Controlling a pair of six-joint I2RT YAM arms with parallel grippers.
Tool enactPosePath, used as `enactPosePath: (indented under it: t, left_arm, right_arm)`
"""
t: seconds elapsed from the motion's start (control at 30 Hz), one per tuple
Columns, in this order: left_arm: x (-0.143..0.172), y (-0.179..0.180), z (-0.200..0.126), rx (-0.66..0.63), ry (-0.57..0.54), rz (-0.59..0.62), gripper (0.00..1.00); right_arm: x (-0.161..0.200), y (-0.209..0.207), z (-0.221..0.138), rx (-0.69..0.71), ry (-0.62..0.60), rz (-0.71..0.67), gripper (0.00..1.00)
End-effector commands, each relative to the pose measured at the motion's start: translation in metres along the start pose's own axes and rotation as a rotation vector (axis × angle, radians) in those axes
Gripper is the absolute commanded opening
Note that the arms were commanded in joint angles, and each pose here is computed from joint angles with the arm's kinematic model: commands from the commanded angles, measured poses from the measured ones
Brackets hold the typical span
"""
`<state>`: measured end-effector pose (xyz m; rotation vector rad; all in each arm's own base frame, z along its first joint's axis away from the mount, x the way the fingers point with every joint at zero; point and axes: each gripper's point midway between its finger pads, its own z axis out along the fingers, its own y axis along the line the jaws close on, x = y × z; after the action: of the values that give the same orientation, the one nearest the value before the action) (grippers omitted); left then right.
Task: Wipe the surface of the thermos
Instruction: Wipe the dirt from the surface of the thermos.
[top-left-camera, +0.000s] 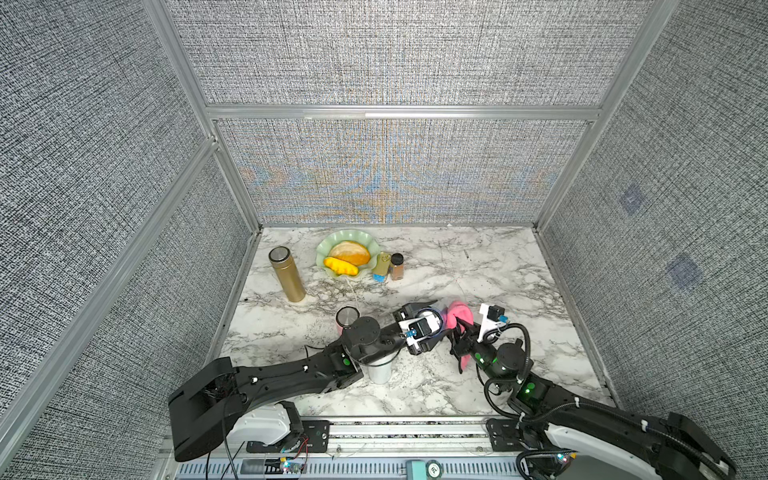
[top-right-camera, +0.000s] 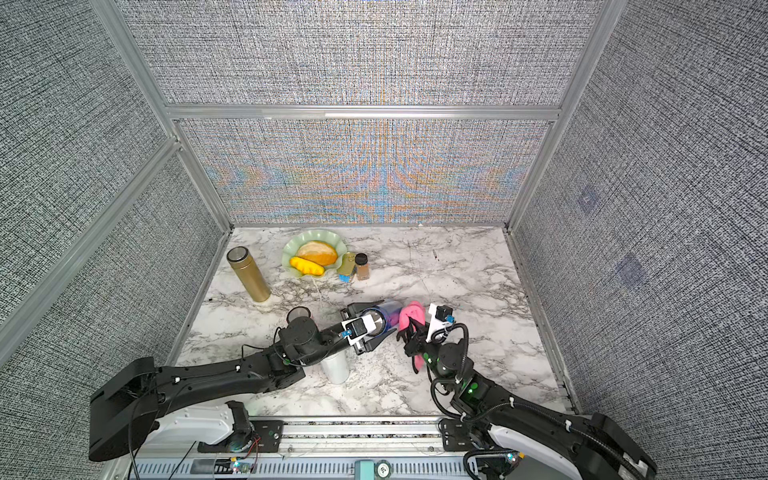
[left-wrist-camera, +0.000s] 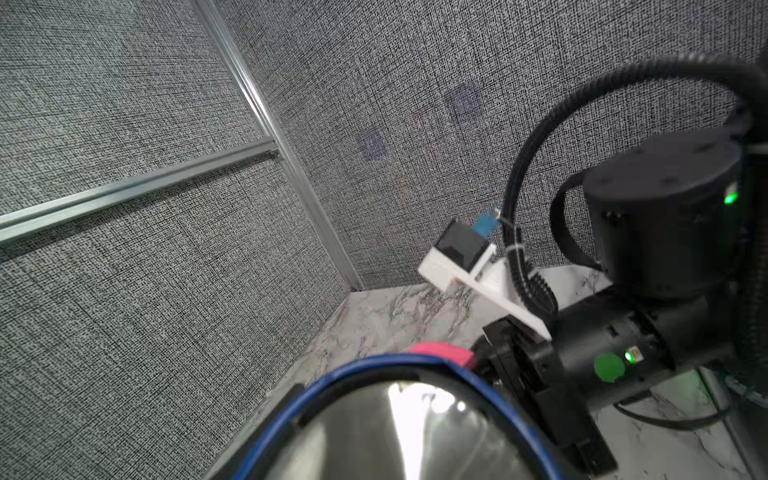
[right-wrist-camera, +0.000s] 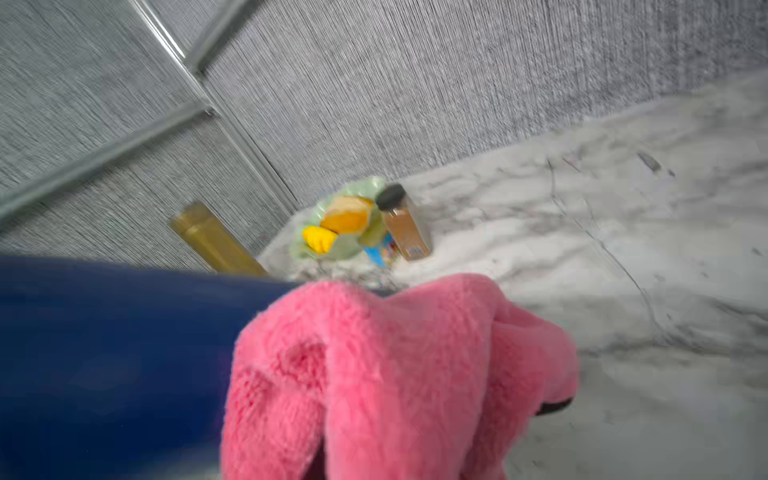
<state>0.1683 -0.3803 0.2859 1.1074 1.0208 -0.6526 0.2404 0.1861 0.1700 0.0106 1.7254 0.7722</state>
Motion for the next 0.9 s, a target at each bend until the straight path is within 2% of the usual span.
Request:
enactPosePath:
  t: [0.0,0.13,0.27,0.43,0.53,0.73,0.87]
  left_arm:
    - [-0.04,0.002,-0.001,0.013,-0.164,0.034,0.0]
    - [-0.039,-0.002,0.0,0.032,-0.166,0.046,0.0]
    - [-0.039,-0.004,0.0,0.041,-0.167,0.059,0.0]
    - [-0.039,-0.008,-0.001,0.063,-0.172,0.086,0.0]
    - [-0.035,-0.012,0.001,0.078,-0.166,0.111,0.0]
    - [-0.029,-0.009,0.006,0.061,-0.141,0.146,0.0]
    - [-0.03,-0.008,0.005,0.056,-0.14,0.157,0.0]
  right_arm:
    - [-0.028,0.022,-0.004,-0.063,-0.051,0.007,0.0]
    - [-0.068,0.067,-0.021,-0.214,-0.094,0.0,0.0]
    - [-0.071,0.089,-0.026,-0.329,-0.09,0.022,0.0]
    - [-0.026,0.039,-0.006,-0.147,-0.045,0.048,0.0]
    - [-0.021,0.029,-0.009,-0.126,-0.049,0.041,0.0]
    - [-0.078,0.084,-0.046,-0.332,-0.102,-0.014,0.0]
    - [-0.083,0.108,-0.058,-0.454,-0.084,-0.003,0.0]
